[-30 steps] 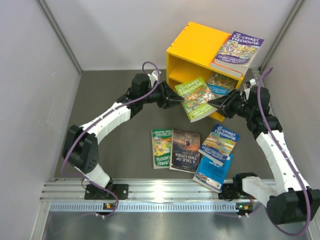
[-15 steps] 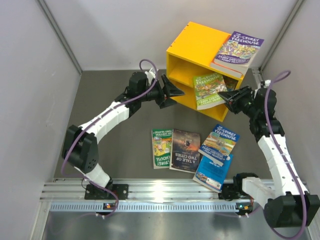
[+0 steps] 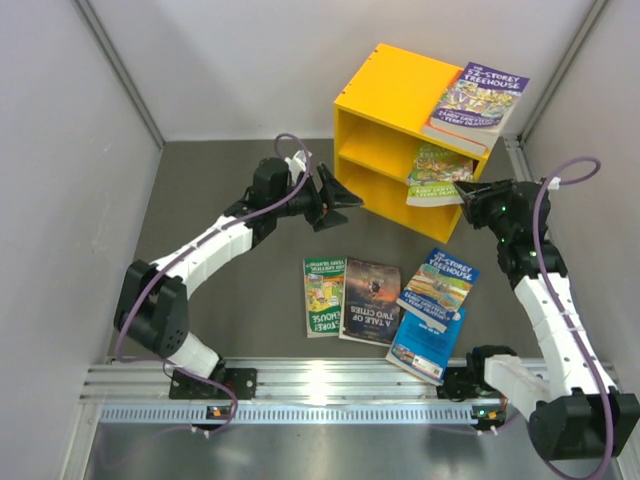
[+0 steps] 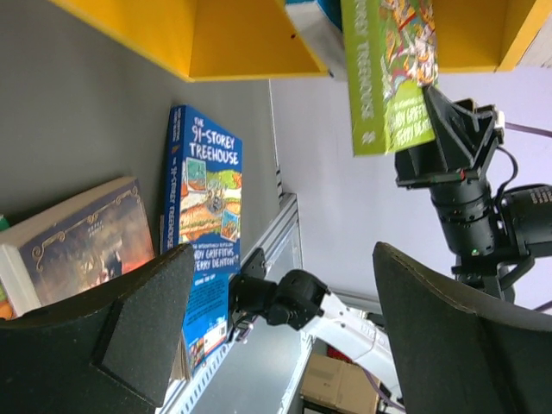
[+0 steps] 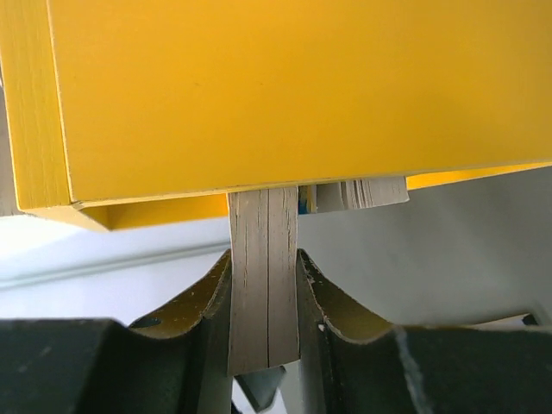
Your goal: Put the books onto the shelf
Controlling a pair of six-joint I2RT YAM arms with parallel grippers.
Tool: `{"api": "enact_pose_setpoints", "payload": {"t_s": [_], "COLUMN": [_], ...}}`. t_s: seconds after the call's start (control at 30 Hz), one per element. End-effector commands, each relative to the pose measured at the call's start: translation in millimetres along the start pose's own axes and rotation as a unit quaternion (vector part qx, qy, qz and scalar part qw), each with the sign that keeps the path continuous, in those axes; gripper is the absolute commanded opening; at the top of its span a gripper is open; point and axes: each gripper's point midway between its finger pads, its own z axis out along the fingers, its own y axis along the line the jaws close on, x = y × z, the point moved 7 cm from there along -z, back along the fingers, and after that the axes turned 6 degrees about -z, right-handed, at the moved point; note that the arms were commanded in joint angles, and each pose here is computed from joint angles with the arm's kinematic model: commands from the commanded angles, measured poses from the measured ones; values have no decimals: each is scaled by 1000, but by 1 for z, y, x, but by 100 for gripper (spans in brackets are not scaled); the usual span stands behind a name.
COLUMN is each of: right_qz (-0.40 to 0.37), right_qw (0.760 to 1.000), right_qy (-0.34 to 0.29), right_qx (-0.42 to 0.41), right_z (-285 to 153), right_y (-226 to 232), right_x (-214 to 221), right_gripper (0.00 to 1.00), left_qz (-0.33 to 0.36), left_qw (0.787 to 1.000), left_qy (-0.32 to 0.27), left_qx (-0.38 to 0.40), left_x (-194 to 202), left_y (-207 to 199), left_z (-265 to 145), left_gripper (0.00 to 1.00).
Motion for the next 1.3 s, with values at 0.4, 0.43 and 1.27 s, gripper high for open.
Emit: {"api": "enact_pose_setpoints", "payload": {"t_s": [0.4,0.43,1.27], "right_qz": [83,84,88], "right_qw": [983,980,941], "right_qy": [-143,-155,-260], "right_qx": [85,88,199], "right_z": [30,31,79], "right_y": [13,17,-9], "right_x": [13,11,-8], "right_gripper": [0,0,0], "left_qz": [40,42,34], "left_qw": [997,997,998], "left_qy": [-8,-8,6], "left_qx": [69,71,46], "left_x": [29,31,46], "left_y": [-16,-17,16], "left_z": [-41,-43,-91], "left_gripper": [89,89,88]}}
